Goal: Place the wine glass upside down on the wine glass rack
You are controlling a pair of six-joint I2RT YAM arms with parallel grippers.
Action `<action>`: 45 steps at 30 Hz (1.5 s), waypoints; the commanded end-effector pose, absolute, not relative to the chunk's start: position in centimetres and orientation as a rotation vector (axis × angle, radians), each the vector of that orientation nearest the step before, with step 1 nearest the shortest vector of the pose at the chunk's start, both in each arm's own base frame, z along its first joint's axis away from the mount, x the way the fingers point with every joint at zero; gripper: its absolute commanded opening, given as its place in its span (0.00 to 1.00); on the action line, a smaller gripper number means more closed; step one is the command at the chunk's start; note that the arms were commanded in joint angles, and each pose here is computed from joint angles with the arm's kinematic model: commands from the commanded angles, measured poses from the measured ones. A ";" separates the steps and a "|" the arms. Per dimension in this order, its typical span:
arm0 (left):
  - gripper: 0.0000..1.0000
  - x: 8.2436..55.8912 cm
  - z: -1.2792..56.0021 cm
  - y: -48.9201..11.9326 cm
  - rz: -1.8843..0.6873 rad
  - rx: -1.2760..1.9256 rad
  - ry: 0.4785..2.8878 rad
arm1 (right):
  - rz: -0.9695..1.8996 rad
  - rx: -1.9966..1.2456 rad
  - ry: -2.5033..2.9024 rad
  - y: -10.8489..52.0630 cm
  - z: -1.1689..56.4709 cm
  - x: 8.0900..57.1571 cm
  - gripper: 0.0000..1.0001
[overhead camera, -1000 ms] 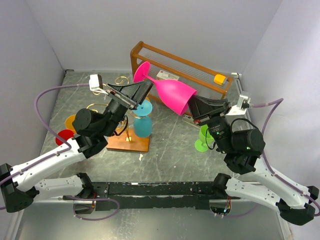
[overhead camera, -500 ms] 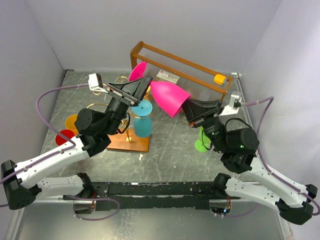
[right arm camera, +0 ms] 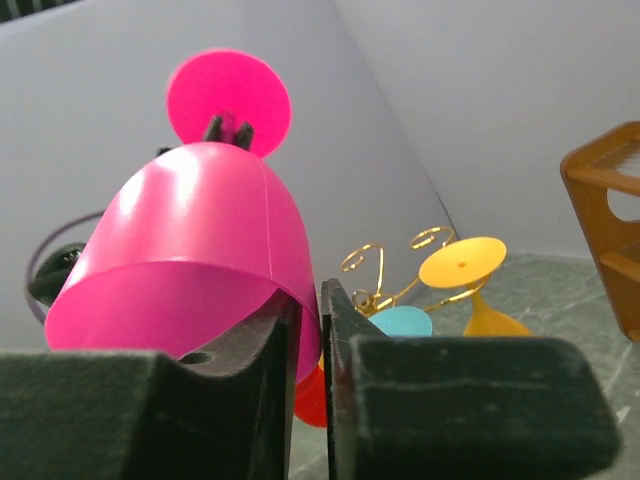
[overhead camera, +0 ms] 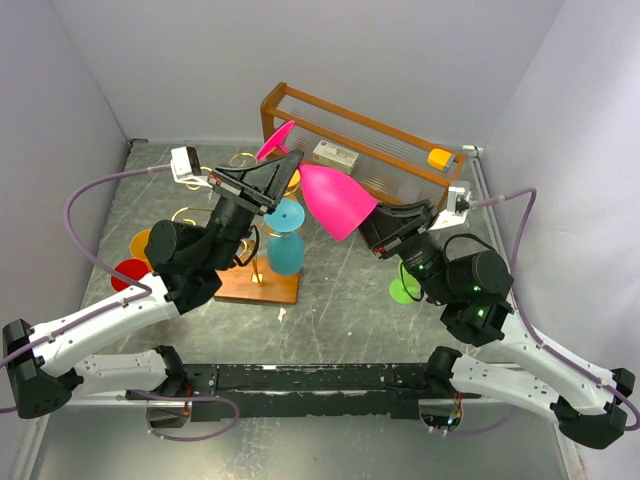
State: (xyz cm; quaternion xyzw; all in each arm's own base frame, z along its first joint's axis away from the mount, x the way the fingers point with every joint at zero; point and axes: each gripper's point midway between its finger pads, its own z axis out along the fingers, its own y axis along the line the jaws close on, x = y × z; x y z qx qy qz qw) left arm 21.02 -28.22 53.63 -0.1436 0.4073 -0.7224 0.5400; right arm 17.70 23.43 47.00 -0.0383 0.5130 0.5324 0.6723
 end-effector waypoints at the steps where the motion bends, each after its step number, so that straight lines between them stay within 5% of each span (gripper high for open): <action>1: 0.07 20.7 55.9 -27.1 -1.543 -0.220 0.909 | 1.240 -0.089 1.184 23.1 47.8 16.8 0.22; 6: 0.07 20.5 57.2 -26.2 -1.281 -0.040 0.923 | 1.156 -0.074 1.247 21.9 46.3 17.2 0.50; 12: 0.07 21.4 57.7 -23.1 -0.897 0.089 0.939 | 1.105 0.004 1.303 19.3 44.8 17.2 0.60; 29: 0.07 22.2 56.6 -18.5 -0.228 0.446 0.948 | 1.422 -0.224 1.253 29.2 54.8 16.2 0.63; 45: 0.07 20.6 55.2 -18.4 -0.163 0.602 0.882 | 1.700 -0.265 1.184 36.2 57.9 16.8 0.58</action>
